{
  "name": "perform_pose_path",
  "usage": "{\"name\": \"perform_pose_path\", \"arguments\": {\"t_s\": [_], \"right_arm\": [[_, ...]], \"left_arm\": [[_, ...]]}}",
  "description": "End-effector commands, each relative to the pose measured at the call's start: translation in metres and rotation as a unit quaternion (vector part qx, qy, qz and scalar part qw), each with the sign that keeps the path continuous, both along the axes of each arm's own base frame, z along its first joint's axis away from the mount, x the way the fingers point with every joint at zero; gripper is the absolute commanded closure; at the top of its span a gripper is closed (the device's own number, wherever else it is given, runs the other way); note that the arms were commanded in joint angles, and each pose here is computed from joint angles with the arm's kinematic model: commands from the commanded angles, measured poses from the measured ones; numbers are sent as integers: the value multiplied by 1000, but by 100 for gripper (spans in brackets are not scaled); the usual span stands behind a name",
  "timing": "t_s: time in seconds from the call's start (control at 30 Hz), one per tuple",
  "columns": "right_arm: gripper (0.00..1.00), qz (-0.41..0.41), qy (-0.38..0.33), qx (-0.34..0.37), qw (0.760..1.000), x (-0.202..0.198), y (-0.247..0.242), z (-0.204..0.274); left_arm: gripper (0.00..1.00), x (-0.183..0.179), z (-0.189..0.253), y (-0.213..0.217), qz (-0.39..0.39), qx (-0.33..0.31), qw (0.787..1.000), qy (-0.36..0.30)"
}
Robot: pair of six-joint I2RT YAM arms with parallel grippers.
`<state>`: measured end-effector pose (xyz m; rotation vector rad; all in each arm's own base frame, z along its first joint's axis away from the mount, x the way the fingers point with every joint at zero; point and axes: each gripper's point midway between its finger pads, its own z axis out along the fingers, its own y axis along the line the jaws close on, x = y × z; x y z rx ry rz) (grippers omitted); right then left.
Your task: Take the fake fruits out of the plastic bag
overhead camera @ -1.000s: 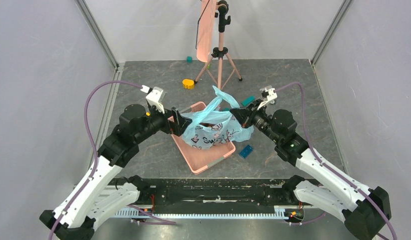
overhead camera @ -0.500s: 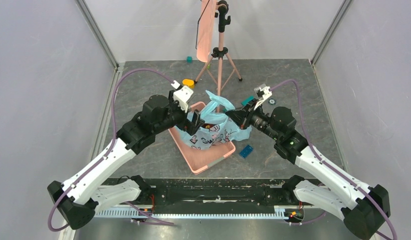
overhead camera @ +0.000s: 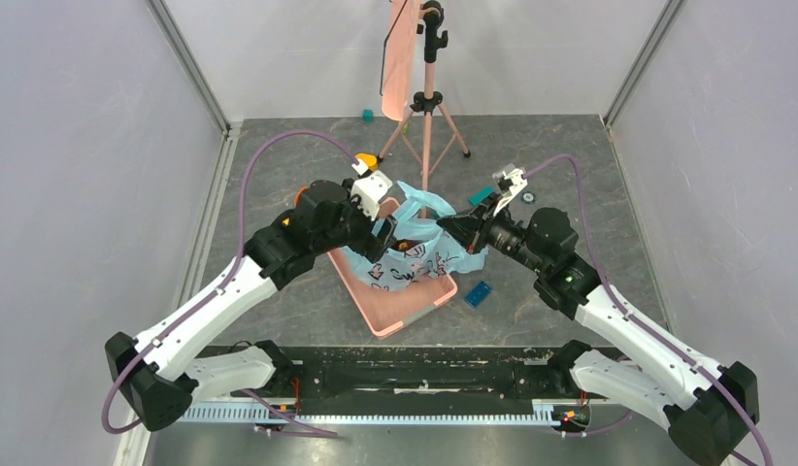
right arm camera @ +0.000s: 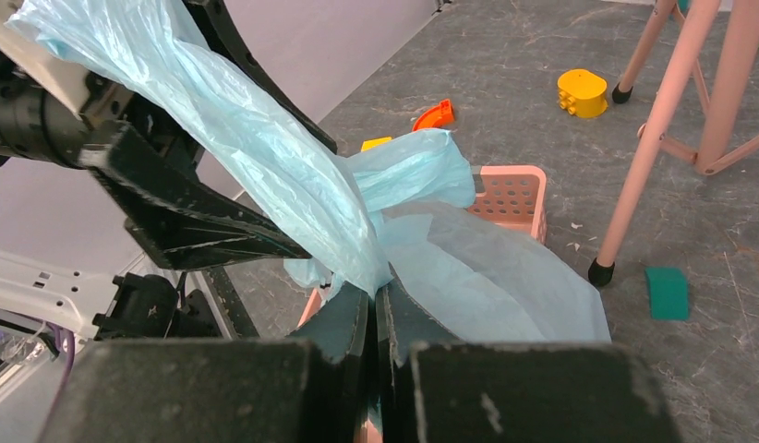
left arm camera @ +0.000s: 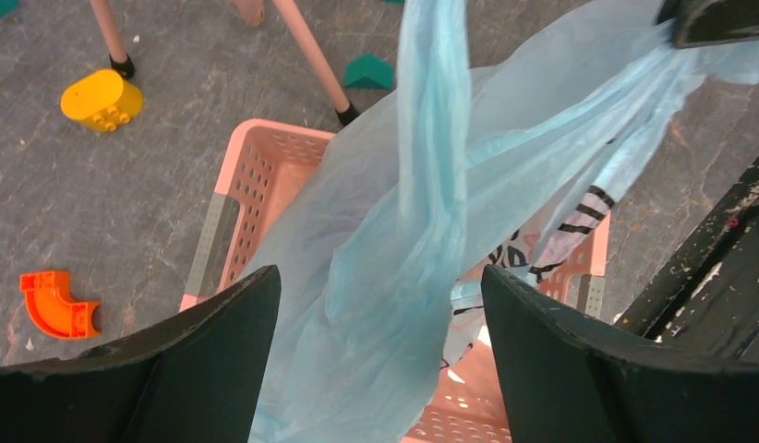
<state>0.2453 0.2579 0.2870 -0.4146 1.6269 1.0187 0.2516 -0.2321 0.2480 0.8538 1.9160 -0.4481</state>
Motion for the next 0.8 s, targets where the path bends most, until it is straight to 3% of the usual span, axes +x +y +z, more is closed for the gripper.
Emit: {"name": "perform_pose_path", "arguments": {"t_s": [0.0, 0.17, 0.37, 0.6, 0.77], "right_arm": [[100, 4, -47, 21, 999, -5, -3, 37], [100, 2, -49, 21, 999, -6, -5, 38], [100, -7, -53, 13, 998, -6, -9, 38], [100, -37, -40, -5, 999, 3, -16, 25], [100, -73, -25, -20, 997, 12, -25, 15]], "left_arm": [[18, 5, 0, 4, 13, 26, 1000, 0], [28, 7, -12, 3, 16, 40, 999, 24], [55, 13, -1, 12, 45, 43, 998, 7], [56, 3, 47, 14, 39, -18, 998, -37], [63, -7, 76, 18, 34, -61, 995, -66]]}}
